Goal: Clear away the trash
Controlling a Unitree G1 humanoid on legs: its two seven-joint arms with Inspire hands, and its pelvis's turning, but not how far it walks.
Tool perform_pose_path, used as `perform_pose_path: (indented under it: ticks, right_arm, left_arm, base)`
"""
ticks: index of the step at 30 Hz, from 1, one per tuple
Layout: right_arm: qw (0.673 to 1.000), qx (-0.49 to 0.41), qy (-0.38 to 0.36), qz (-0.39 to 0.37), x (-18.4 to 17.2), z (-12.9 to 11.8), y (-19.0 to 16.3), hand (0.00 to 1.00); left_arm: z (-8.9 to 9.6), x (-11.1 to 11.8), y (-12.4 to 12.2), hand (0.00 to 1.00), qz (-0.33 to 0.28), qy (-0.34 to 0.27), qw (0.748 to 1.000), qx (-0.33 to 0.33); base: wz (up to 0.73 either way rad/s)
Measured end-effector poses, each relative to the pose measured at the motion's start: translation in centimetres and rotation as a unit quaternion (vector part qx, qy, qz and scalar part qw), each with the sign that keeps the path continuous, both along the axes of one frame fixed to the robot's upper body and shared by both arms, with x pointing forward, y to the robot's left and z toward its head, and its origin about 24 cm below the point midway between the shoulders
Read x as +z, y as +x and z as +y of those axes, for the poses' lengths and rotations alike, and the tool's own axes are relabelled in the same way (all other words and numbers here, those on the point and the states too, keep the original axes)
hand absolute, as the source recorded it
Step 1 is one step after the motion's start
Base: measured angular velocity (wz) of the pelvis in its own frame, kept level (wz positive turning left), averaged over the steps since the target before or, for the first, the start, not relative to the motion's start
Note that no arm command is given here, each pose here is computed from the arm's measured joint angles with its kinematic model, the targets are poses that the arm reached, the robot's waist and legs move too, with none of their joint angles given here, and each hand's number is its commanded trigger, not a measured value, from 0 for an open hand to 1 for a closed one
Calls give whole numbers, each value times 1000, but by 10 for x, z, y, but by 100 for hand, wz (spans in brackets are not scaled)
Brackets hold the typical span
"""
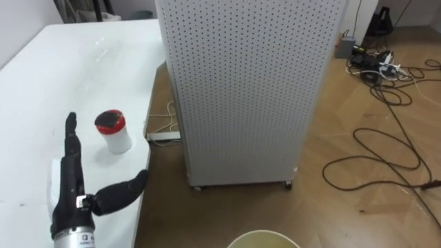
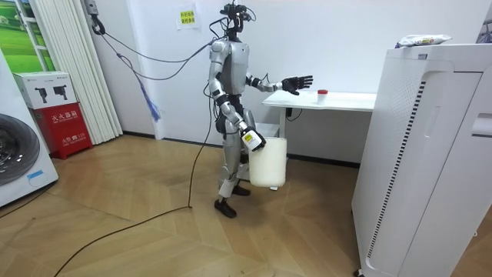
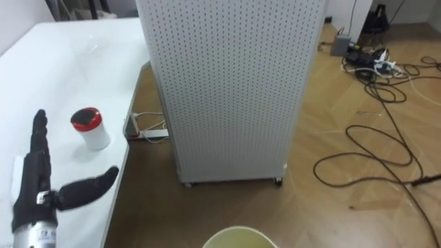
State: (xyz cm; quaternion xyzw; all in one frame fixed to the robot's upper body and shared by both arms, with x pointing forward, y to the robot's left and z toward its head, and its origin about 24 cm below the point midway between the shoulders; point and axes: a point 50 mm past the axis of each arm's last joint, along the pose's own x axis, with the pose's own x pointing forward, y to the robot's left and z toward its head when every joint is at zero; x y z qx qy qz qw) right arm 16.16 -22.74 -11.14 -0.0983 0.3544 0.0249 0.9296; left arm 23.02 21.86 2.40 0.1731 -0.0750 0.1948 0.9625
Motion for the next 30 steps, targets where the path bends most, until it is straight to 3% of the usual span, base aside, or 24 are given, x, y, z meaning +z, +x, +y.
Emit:
perform_pose_path:
  ticks: [22, 30]
  right_arm:
    - [999, 50, -4, 2, 1, 5, -1, 100]
    - [997, 78, -22, 1, 2, 8, -4, 100]
  left_arm:
    - [1, -3, -3, 0, 6, -1, 1000, 2]
    - [3, -24, -9, 0, 52, -12, 998, 14]
  base:
    - [-2]
    - [15]
